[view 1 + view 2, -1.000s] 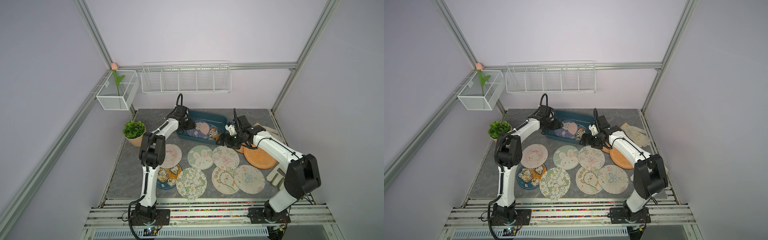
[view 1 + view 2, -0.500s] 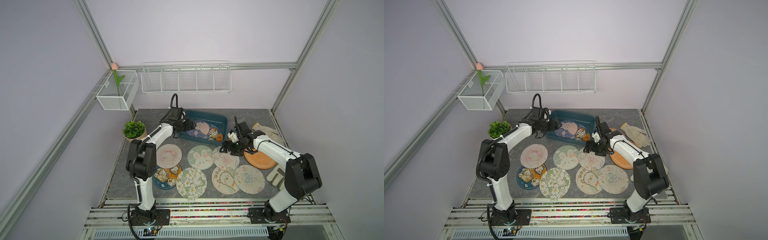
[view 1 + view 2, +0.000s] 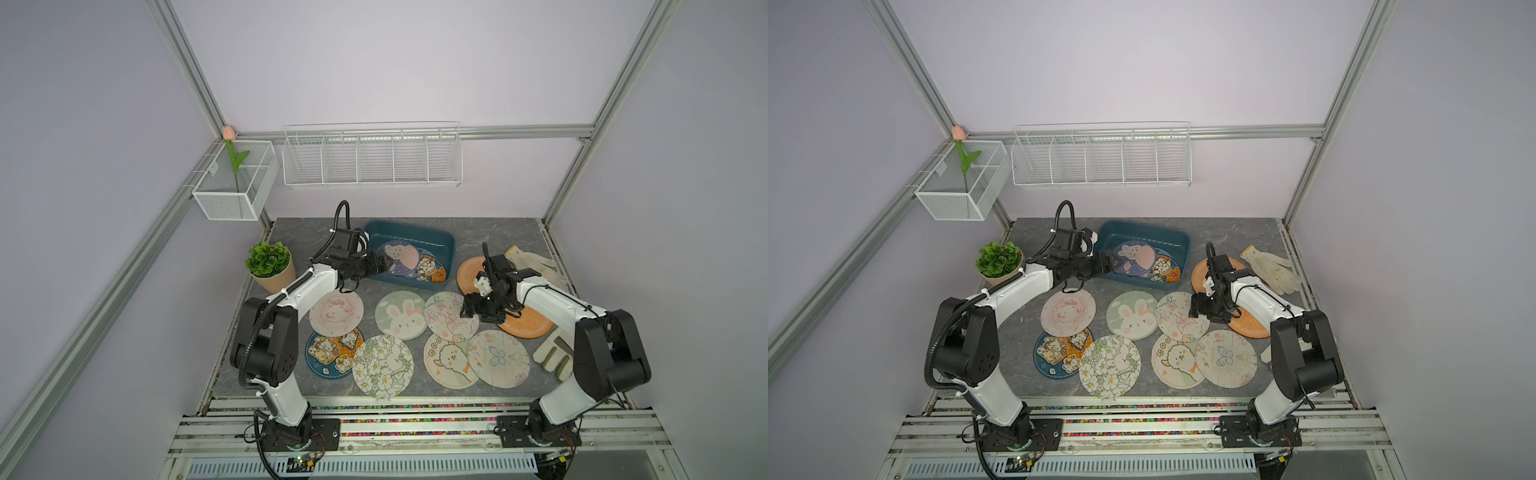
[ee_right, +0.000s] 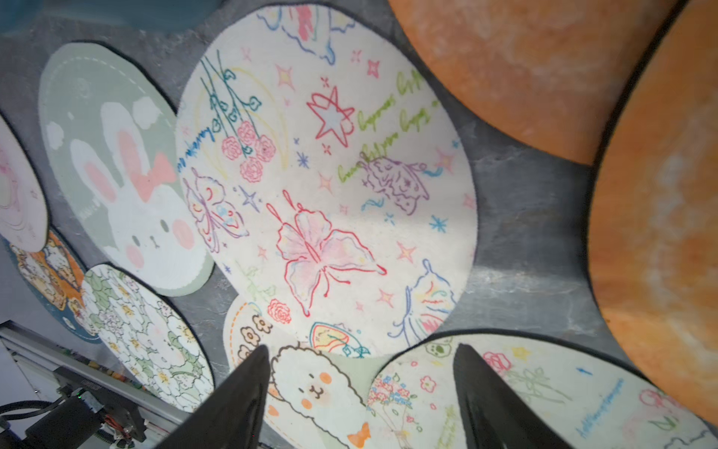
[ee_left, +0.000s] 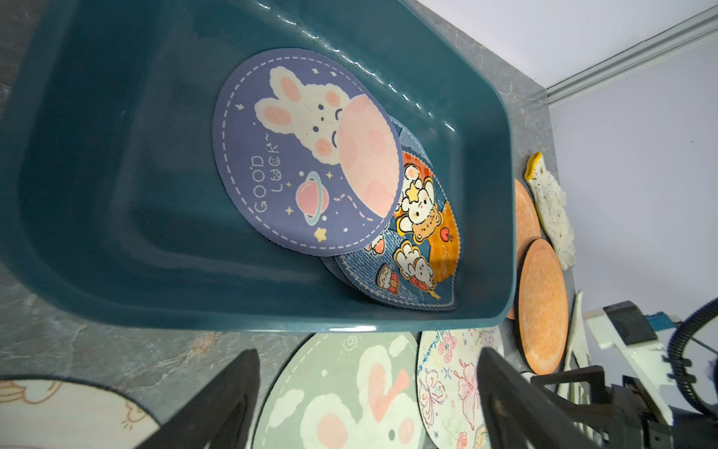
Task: Put the coasters into the storage box
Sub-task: Pick up the coaster from the center of the board.
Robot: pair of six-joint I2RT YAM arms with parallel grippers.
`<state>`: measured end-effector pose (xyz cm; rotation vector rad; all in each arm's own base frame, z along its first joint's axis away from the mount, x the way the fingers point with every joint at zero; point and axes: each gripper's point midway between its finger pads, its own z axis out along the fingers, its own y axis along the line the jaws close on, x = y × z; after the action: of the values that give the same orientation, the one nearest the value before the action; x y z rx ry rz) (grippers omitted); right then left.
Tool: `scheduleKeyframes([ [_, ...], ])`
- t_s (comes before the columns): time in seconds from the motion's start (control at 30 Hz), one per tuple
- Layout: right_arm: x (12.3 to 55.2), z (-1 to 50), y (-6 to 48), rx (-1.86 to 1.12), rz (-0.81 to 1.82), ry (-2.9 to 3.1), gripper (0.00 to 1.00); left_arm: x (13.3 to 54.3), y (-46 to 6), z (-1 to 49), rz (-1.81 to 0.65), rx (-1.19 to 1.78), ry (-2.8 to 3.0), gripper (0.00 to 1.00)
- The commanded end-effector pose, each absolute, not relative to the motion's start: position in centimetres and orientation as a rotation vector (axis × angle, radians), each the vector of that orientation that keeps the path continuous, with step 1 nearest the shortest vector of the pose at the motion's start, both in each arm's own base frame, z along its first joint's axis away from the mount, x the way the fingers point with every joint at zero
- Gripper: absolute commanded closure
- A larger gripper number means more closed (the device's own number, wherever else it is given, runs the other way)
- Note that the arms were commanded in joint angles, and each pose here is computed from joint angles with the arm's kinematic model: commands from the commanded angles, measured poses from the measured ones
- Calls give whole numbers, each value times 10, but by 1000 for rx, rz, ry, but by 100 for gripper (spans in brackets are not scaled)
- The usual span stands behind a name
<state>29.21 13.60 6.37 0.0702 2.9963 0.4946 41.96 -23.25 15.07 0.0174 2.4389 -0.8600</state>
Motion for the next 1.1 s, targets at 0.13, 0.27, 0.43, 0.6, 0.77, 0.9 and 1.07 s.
scheduleKeyframes([
  [0.13, 287, 37, 123, 55, 391, 3070, 26, 408, -234, 161, -917, -1, 2400, 12],
  [0.27, 285, 27, 121, 64, 371, 3096, 27, 404, -232, 159, -910, -8, 2403, 12],
  [0.43, 286, 19, 125, 63, 389, 3107, 28, 402, -229, 157, -901, -17, 2409, 12],
  [0.6, 283, 10, 134, 69, 446, 3134, 31, 401, -229, 155, -900, -18, 2412, 12],
  [0.77, 279, 0, 143, 83, 460, 3154, 38, 401, -229, 154, -894, -19, 2416, 12],
  [0.9, 282, -5, 144, 104, 454, 3153, 46, 401, -228, 153, -891, -21, 2420, 11],
  [1.07, 286, -8, 146, 106, 462, 3148, 63, 400, -227, 153, -887, -21, 2422, 11],
])
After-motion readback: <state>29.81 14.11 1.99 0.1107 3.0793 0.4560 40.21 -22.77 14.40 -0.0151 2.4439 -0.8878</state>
